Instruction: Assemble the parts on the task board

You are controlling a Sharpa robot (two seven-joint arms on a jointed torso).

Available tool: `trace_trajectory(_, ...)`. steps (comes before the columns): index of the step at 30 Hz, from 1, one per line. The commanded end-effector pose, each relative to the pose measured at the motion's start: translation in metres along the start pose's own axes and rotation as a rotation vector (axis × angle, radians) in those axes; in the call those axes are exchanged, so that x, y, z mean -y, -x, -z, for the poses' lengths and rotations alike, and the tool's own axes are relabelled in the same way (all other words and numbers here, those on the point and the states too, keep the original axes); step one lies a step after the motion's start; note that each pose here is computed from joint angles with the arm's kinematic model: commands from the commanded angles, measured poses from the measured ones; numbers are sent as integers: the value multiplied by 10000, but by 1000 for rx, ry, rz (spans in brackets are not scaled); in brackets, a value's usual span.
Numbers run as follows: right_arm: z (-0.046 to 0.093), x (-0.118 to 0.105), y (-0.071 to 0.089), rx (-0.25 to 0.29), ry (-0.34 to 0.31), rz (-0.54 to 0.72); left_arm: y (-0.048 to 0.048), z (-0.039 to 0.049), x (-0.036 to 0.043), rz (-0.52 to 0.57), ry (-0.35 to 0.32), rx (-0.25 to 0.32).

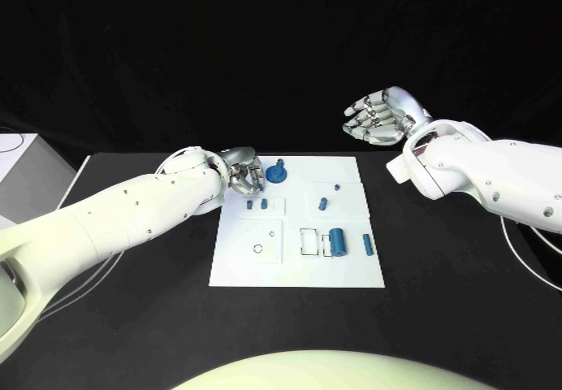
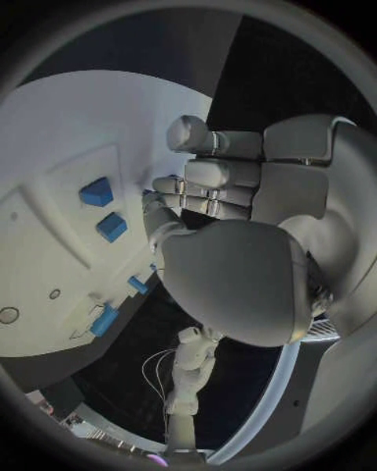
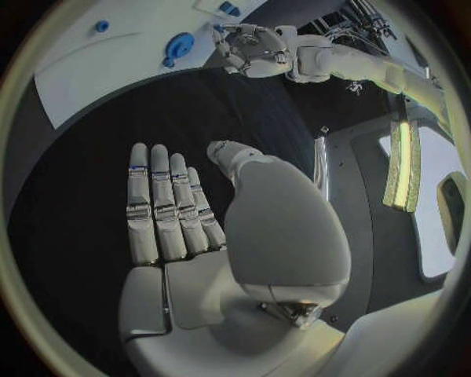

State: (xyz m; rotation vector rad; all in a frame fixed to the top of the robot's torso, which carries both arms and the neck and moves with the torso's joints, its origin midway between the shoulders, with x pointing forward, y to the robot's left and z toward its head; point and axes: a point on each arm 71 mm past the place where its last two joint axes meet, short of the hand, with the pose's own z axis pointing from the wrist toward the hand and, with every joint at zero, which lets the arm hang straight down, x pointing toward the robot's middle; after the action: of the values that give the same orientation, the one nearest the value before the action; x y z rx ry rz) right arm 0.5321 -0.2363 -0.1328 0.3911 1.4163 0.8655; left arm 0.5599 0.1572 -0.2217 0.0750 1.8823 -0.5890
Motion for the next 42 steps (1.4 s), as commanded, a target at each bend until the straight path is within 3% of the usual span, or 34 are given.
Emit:
trace_trajectory(1,0,-16,-10,-11,15,2,-24,-4,10,-10,4,-32)
trace_trajectory(18,-4,-25,-19,-12,18,1,-61,-48,32,-15,6,-30)
trace_trajectory(42,2,-29,-23,-16,18,-1,-56,-64,-25,-31,27,5)
